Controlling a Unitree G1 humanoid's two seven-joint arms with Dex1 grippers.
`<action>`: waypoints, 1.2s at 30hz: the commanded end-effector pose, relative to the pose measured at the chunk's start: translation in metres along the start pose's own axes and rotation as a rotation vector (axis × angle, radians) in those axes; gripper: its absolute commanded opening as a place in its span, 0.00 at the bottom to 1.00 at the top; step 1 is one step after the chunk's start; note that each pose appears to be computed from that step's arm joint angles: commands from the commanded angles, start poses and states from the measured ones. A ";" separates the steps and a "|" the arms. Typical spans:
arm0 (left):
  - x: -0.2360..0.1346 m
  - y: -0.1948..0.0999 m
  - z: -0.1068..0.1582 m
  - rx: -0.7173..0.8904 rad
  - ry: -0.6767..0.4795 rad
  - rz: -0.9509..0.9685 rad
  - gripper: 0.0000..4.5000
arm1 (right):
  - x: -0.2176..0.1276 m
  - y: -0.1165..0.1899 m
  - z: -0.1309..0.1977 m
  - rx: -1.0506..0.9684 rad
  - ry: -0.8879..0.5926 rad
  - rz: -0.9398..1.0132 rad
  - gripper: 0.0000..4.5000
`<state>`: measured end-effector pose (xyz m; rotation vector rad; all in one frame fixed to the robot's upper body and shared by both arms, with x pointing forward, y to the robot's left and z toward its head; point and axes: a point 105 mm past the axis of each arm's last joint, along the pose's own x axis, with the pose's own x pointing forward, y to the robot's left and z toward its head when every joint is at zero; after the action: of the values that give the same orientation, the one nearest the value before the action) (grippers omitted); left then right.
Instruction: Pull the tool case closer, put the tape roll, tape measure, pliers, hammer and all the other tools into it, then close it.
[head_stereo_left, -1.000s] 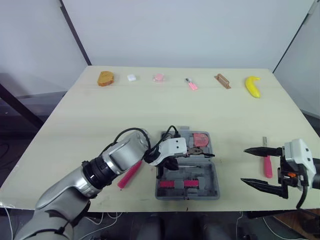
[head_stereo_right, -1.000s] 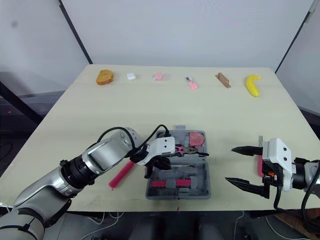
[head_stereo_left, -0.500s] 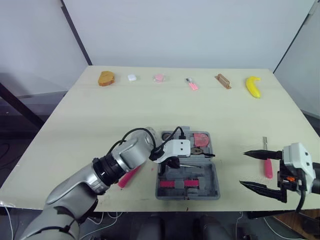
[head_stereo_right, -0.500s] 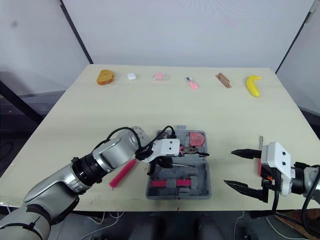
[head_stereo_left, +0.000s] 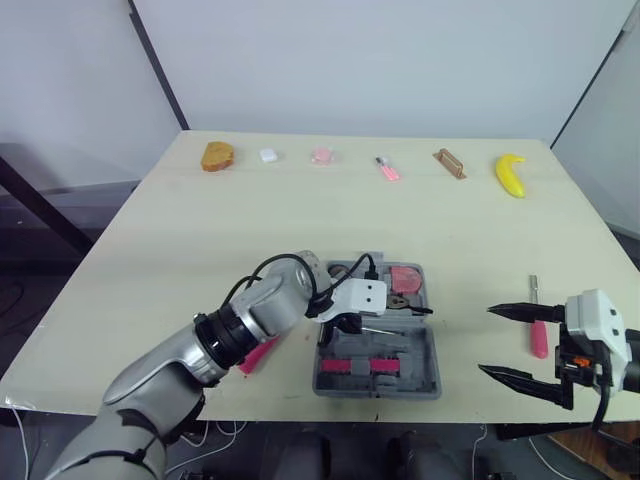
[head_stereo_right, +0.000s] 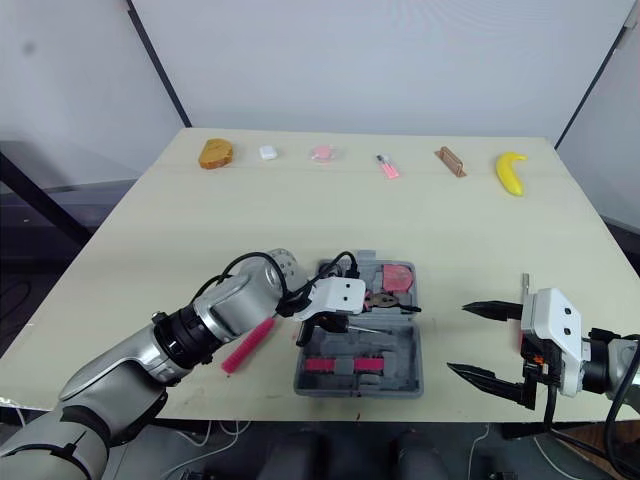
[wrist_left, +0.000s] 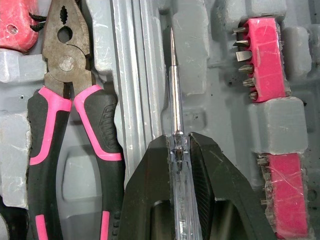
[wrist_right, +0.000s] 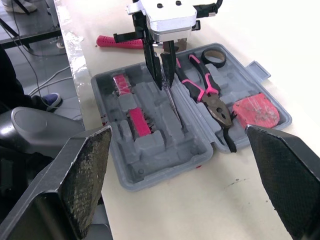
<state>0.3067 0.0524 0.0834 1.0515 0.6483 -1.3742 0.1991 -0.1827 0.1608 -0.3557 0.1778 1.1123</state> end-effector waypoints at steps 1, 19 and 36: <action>-0.004 0.002 0.012 0.034 -0.008 0.013 0.01 | -0.001 0.002 0.010 -0.046 -0.023 -0.010 1.00; -0.002 0.002 0.010 -0.014 0.009 0.007 0.01 | 0.002 0.005 0.006 -0.036 -0.022 -0.018 1.00; -0.035 0.013 0.015 -0.057 -0.281 0.051 0.41 | 0.005 0.008 0.004 -0.025 -0.031 -0.016 1.00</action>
<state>0.3133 0.0551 0.1127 0.8776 0.5221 -1.3868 0.1973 -0.1784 0.1568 -0.3462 0.1649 1.0864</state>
